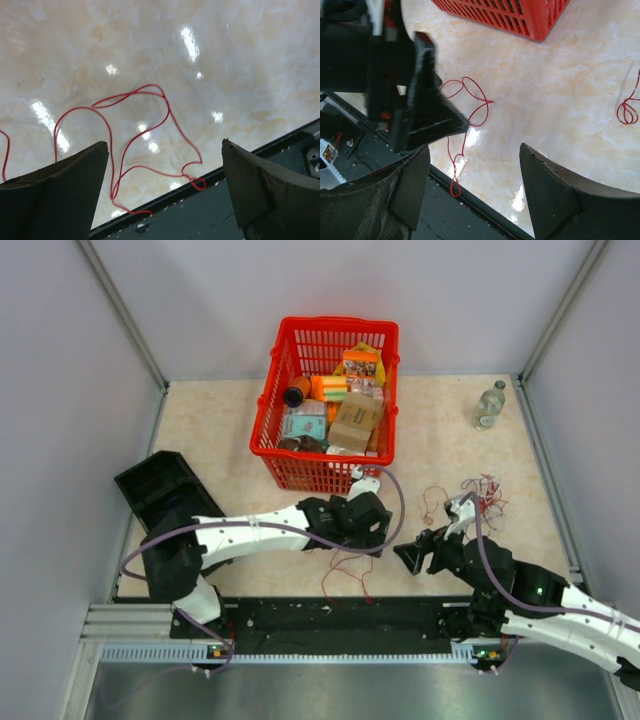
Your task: Untangle the cables
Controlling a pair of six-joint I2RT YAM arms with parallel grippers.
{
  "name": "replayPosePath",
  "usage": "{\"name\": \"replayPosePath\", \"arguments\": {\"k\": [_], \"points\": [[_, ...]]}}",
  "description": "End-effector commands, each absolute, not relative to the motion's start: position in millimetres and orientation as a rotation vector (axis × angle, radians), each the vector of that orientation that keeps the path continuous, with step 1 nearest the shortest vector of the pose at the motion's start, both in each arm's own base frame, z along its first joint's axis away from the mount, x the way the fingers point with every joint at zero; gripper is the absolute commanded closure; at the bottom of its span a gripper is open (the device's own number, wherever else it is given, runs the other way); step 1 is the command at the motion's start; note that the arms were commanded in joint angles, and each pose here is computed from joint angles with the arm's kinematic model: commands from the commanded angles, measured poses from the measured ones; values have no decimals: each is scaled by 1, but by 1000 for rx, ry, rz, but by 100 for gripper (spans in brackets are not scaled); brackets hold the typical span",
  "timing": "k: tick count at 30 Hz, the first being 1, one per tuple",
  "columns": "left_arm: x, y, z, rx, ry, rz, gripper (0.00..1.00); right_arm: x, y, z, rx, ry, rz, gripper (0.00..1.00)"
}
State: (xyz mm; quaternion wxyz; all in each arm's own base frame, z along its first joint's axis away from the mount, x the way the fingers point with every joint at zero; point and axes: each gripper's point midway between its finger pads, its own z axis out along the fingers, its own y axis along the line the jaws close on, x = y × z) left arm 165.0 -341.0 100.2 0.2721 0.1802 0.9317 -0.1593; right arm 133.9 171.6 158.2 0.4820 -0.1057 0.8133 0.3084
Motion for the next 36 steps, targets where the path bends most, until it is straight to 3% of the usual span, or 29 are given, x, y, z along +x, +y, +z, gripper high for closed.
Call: {"name": "replayPosePath", "arguments": {"k": [1,21,28,36], "points": [[177,-351,90,311,2581,-314,2,137,167,180,-208,1910,793,29],[178,-304,60,233,2528,155,1,134,163,184,-185,1884,827,29],[176,-289,77,294,2452,187,1,134,163,183,-186,1885,829,29],[166,-288,54,286,2528,85,1,133,163,188,-189,1876,843,29]]}}
